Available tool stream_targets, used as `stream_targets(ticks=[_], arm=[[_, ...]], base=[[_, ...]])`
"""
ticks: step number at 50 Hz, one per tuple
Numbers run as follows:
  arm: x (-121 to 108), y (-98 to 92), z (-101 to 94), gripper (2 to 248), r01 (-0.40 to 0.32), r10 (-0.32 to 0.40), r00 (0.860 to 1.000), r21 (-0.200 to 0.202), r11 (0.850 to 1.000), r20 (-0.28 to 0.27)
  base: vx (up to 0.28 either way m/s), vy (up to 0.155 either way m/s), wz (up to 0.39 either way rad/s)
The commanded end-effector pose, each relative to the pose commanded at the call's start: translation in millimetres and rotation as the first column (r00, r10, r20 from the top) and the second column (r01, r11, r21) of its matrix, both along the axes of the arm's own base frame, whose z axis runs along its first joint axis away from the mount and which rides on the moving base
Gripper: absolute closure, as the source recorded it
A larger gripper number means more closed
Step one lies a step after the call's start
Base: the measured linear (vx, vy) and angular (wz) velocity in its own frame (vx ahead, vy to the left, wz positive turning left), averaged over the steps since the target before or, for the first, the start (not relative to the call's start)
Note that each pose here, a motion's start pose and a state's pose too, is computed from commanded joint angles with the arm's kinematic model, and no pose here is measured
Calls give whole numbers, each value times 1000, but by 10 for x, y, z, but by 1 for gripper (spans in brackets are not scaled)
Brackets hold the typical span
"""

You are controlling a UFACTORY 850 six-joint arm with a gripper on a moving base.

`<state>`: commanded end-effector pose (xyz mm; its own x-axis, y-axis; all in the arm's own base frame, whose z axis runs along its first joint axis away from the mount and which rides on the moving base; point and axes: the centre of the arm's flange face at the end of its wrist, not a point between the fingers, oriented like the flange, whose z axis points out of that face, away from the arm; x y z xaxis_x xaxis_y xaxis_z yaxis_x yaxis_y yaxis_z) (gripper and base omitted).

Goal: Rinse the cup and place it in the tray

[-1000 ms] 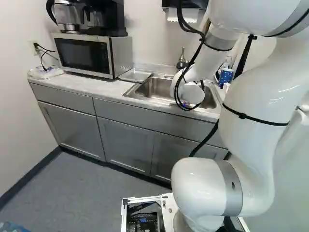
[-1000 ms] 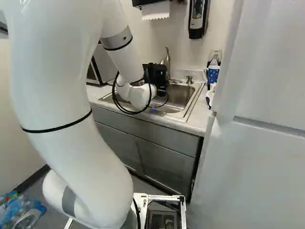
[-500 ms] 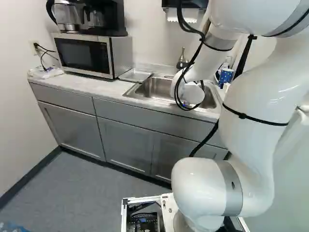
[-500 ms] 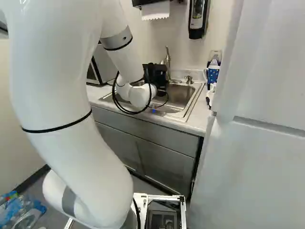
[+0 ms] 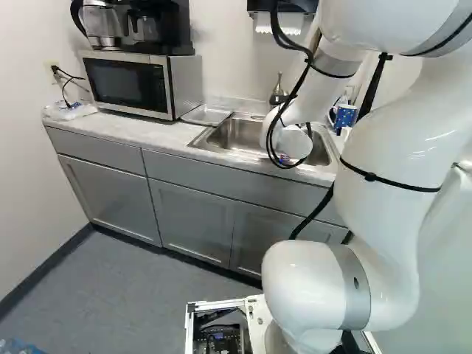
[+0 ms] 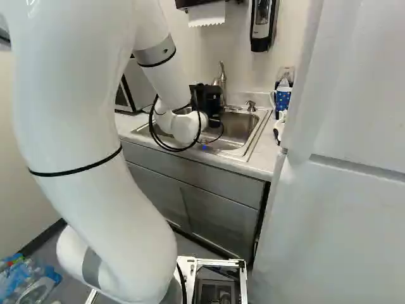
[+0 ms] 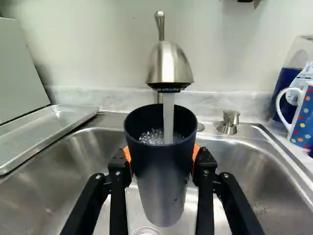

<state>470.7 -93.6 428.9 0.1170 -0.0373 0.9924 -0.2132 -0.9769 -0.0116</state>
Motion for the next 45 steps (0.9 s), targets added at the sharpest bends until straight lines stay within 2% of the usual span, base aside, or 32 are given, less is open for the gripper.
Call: stream_targets(ticks=[19, 45], arm=[[-2, 27, 0, 125, -5, 5, 1000, 0, 1000, 0], [-1, 378, 3, 125, -78, 78, 997, 0, 997, -1]], base=[[0, 0, 0], [0, 0, 0]])
